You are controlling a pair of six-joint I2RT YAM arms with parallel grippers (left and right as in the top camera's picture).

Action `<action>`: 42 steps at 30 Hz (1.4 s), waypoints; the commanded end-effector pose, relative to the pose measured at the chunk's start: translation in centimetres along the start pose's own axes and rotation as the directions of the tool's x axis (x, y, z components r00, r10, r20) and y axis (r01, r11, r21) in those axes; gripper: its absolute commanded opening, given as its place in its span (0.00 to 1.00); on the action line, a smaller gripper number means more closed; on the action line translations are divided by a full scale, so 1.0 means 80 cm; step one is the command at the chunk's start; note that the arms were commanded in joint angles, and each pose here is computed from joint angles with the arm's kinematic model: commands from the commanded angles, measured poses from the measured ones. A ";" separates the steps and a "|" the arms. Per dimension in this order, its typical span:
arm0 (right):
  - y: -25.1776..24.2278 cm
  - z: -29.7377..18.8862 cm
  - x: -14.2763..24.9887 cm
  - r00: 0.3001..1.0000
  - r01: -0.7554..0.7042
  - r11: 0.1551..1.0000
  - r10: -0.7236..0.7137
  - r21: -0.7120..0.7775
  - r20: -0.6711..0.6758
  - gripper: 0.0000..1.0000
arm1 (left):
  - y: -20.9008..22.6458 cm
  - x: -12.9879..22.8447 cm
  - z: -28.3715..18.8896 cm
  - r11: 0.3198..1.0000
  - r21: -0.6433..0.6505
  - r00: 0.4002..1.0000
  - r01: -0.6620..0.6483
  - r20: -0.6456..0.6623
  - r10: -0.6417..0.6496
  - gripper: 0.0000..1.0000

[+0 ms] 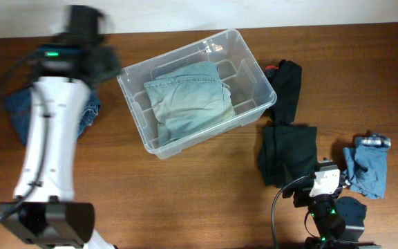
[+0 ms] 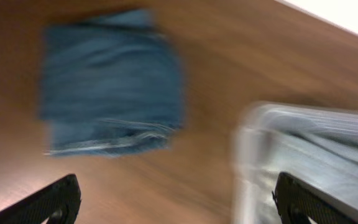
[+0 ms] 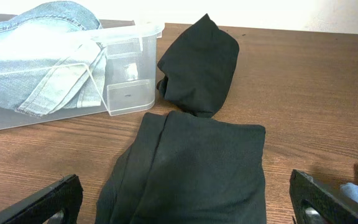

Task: Pack container
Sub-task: 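Move the left gripper to the dark-blue jeans and grasp them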

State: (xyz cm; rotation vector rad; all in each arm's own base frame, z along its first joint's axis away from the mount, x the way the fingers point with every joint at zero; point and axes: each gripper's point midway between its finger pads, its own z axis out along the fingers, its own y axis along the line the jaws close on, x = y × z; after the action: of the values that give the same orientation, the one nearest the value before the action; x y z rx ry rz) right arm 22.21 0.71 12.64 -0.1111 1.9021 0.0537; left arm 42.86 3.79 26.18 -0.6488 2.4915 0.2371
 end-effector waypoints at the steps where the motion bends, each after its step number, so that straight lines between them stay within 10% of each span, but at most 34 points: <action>1: 0.000 0.000 0.003 1.000 -0.014 1.000 0.014 0.000 -0.002 0.99 | 0.087 -0.002 0.035 0.987 -0.069 0.983 0.142 -0.110 -0.149 1.00; 16: 0.000 0.000 0.003 1.000 -0.014 1.000 0.014 0.000 -0.002 0.98 | 0.293 0.045 0.222 0.935 0.109 0.870 0.338 -0.416 -0.266 1.00; 31: 0.000 0.000 0.003 1.000 -0.014 1.000 0.014 0.000 -0.002 0.98 | 0.228 0.086 0.351 0.773 0.515 0.883 0.371 -0.453 -0.122 0.91; 34: 0.000 0.000 0.003 1.000 -0.014 1.000 0.014 0.000 -0.002 0.99 | 0.214 0.098 0.357 0.757 0.529 0.870 0.383 -0.481 -0.103 0.66; 37: 0.000 0.000 0.003 1.000 -0.014 1.000 0.014 0.000 -0.002 0.98 | 0.203 0.105 0.347 0.745 0.535 0.852 0.399 -0.516 -0.085 0.09; 42: 0.000 0.000 0.003 1.000 -0.014 1.000 0.014 0.000 -0.002 0.99 | 0.198 0.106 0.313 0.731 0.523 0.819 0.437 -0.567 -0.084 0.01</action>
State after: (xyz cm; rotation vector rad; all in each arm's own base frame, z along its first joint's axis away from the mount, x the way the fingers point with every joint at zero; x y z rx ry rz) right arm 22.21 0.71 12.64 -0.1117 1.9020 0.0538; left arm 41.05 23.74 1.32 -0.8473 2.6008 -0.9221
